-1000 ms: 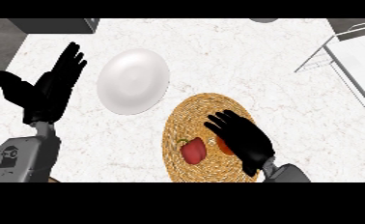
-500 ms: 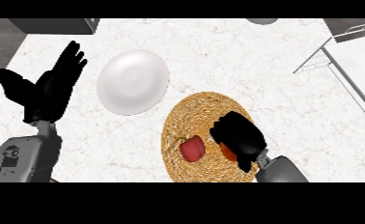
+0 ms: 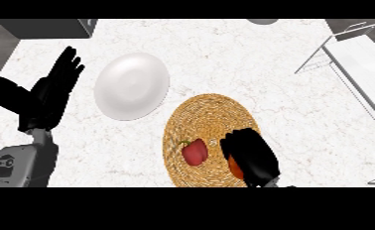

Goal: Pick the tomato from the placemat and place it in the tiered shelf

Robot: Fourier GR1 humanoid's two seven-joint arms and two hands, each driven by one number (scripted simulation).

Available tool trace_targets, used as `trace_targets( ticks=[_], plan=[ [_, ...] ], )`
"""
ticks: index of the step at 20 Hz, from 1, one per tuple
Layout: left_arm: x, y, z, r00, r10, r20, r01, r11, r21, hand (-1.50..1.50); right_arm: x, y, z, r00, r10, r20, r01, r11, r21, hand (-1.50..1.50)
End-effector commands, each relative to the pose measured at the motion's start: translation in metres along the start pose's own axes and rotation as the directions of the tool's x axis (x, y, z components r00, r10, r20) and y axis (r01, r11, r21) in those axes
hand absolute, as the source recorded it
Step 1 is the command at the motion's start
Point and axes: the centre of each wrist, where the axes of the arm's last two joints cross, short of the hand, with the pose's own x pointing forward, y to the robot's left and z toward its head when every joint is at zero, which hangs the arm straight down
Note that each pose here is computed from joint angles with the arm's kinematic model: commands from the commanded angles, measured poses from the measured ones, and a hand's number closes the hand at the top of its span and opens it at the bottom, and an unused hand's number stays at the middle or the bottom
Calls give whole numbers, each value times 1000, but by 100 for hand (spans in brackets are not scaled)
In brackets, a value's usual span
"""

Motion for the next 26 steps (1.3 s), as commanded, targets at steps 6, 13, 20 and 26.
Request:
trace_targets(
  ticks=[6,13,20,26],
  plan=[
    [7,3,5,1000,0,0,0,1000,10,0,59,-29,63,866,-465,-184,415,874,-253,150],
    [-4,4,-4,1000,-16,10,16,1000,10,0,78,-111,116,815,-570,-107,413,700,-582,150],
    [4,-20,-3,1000,-6,16,6,1000,-9,0,67,-167,165,784,-606,-134,355,615,-703,150],
    [5,-23,-11,1000,-11,10,11,1000,-11,0,44,-188,160,798,-544,-259,196,640,-743,150]
  ],
)
